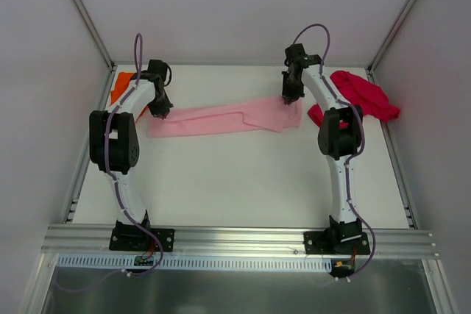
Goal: Fold and stack the t-shirts
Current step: Fold the other side of the tshirt into a rectangle
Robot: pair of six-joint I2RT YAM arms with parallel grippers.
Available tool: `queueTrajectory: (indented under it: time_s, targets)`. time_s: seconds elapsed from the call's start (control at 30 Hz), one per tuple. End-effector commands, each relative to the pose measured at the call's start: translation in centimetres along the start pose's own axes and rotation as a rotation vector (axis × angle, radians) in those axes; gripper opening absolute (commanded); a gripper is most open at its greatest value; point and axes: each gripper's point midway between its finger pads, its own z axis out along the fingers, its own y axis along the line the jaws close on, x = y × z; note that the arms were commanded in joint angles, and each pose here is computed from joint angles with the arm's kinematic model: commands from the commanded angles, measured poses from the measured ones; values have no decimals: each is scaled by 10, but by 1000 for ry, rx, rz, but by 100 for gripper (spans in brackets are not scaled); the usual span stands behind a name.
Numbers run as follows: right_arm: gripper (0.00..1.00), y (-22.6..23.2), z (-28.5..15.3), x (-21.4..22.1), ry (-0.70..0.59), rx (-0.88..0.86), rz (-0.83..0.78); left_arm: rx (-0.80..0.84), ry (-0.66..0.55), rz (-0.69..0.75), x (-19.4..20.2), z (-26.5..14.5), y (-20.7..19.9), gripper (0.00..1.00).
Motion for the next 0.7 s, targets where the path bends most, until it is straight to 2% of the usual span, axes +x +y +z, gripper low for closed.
queueTrajectory:
  time_s: [0.0, 0.37, 0.53, 0.57, 0.6, 0.67]
  targets:
    - [1, -18, -10, -28, -80, 33, 30, -55, -20, 15, -9, 2, 4, 0]
    - [1, -37, -15, -47, -136, 41, 72, -27, -46, 6, -40, 12, -19, 0]
    - [1, -37, -5, -47, -128, 39, 76, -22, -21, 17, -40, 25, -26, 0]
    - [11, -37, -4, -46, -125, 40, 73, -28, -12, 16, -38, 26, -26, 7]
    - [27, -37, -4, -45, -121, 38, 68, -31, -4, 18, -36, 29, -26, 36]
    - [68, -40, -5, -45, -121, 53, 39, -40, 4, 16, -32, 31, -22, 57]
